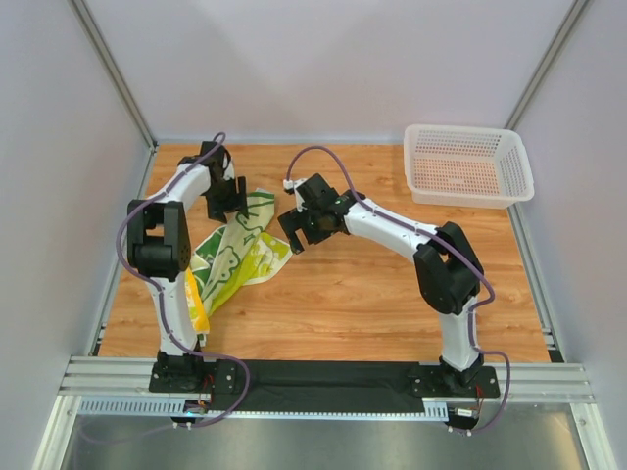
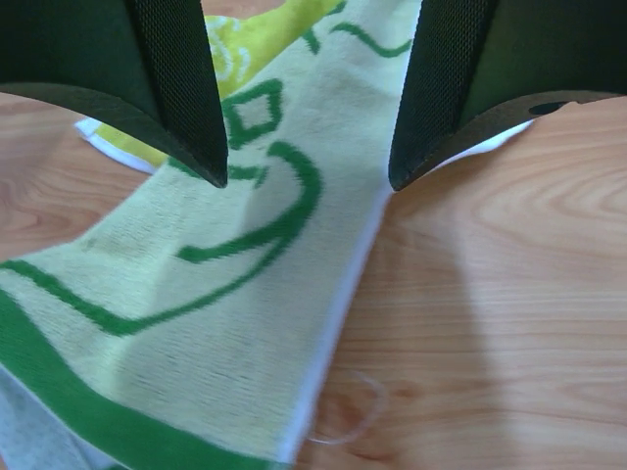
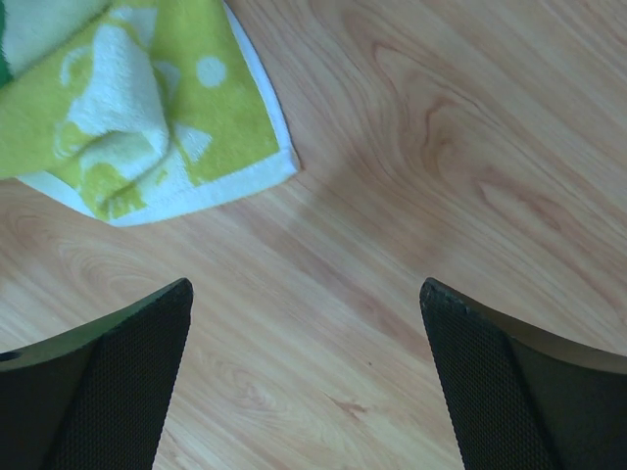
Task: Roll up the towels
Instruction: Grab a towel with the left arm
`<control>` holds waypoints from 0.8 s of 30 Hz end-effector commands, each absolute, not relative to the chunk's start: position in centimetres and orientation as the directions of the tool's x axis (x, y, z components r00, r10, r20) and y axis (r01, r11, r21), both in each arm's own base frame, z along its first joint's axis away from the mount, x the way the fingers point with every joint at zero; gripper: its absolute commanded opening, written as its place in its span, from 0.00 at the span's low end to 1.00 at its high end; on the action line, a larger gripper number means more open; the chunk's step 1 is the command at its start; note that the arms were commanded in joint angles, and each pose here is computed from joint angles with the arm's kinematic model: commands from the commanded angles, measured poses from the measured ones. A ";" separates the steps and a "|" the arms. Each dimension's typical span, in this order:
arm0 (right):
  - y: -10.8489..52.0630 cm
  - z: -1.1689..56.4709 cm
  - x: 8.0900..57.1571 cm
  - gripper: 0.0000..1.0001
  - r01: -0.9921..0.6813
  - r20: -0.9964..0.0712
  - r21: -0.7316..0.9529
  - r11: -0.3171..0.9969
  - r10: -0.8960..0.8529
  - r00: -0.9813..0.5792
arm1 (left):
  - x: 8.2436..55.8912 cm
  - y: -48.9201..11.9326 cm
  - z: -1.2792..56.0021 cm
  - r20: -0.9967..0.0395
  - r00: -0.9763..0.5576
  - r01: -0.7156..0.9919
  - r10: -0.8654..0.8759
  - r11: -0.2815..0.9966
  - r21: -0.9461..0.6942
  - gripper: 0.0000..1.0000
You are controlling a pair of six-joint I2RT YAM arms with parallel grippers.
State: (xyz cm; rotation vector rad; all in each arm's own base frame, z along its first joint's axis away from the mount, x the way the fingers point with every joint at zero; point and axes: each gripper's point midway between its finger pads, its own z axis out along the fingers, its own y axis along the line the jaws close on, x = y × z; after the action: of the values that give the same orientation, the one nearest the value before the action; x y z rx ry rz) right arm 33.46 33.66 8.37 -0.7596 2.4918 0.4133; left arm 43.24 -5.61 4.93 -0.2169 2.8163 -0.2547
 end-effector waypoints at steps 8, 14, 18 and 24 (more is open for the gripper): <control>37.5 9.1 34.2 1.00 -0.581 -0.507 0.269 0.768 -0.400 -0.763 | 42.6 -7.4 3.4 -0.236 -0.966 -0.056 -0.110 0.973 -0.224 0.24; 37.0 8.5 33.7 1.00 -0.577 -0.494 0.265 0.772 -0.405 -0.769 | 43.9 -6.8 6.4 -0.305 -0.945 -0.061 -0.119 0.980 -0.192 0.00; 36.5 8.4 33.3 1.00 -0.573 -0.481 0.261 0.777 -0.410 -0.775 | 46.0 -5.4 12.1 -0.422 -0.897 -0.082 -0.133 0.987 -0.137 0.00; 36.1 9.0 32.5 1.00 -0.565 -0.477 0.273 0.779 -0.400 -0.783 | 48.9 -2.9 24.1 -0.649 -0.741 -0.123 -0.173 0.985 -0.121 0.00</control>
State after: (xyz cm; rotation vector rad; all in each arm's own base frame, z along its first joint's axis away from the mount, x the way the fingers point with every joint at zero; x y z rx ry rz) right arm 33.09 36.23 7.05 -0.7554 2.5890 0.5356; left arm 48.07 -5.11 13.79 -0.1593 2.6452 -0.1490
